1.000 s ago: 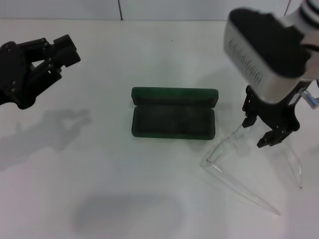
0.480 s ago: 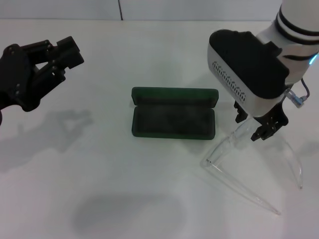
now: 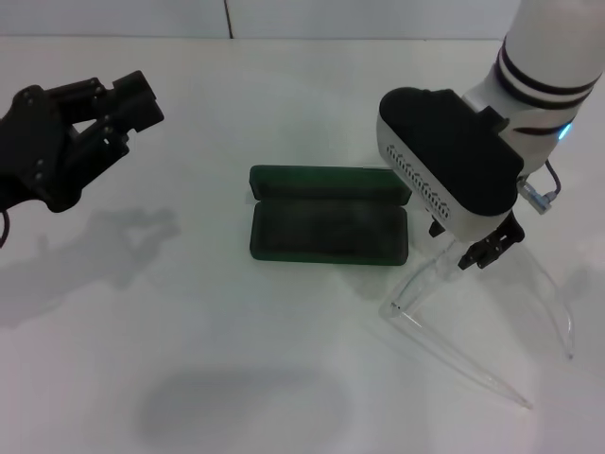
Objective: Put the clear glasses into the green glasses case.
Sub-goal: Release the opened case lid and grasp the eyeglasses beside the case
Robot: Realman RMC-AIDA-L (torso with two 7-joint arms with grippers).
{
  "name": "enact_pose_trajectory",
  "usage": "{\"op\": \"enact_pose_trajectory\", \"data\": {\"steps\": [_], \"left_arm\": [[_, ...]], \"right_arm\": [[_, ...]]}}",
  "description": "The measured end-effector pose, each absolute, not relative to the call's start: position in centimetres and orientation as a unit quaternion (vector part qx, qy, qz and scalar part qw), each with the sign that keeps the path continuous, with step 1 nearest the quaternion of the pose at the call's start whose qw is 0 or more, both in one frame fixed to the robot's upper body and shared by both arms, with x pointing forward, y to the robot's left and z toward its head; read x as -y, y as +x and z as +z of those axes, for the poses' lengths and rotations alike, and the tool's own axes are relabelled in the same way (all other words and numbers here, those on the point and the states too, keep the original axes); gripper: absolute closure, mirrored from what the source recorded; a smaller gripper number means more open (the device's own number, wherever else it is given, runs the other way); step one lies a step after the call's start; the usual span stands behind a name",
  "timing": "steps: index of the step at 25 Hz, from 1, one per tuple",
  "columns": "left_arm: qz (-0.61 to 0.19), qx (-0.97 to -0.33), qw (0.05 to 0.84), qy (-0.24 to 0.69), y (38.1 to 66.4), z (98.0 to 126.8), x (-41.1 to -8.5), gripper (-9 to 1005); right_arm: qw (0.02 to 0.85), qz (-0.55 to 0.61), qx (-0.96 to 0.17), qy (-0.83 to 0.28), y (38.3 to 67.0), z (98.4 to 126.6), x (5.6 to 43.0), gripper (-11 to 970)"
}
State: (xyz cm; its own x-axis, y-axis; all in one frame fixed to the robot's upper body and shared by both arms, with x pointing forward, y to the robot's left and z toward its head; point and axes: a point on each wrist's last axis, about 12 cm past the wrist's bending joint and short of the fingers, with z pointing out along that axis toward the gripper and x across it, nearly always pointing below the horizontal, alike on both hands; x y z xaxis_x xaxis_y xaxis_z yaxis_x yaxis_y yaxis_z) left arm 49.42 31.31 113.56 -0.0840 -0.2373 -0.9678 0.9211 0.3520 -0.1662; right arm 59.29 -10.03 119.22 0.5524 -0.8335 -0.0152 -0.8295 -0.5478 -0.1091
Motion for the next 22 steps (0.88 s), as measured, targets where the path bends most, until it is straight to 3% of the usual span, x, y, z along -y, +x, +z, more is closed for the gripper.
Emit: {"op": "enact_pose_trajectory", "data": {"steps": [22], "left_arm": [[-0.478, -0.559, 0.606, 0.303, 49.2, 113.1, -31.3, 801]], "right_arm": [[0.039, -0.005, -0.456, -0.889, 59.1, 117.2, 9.3, 522]]}}
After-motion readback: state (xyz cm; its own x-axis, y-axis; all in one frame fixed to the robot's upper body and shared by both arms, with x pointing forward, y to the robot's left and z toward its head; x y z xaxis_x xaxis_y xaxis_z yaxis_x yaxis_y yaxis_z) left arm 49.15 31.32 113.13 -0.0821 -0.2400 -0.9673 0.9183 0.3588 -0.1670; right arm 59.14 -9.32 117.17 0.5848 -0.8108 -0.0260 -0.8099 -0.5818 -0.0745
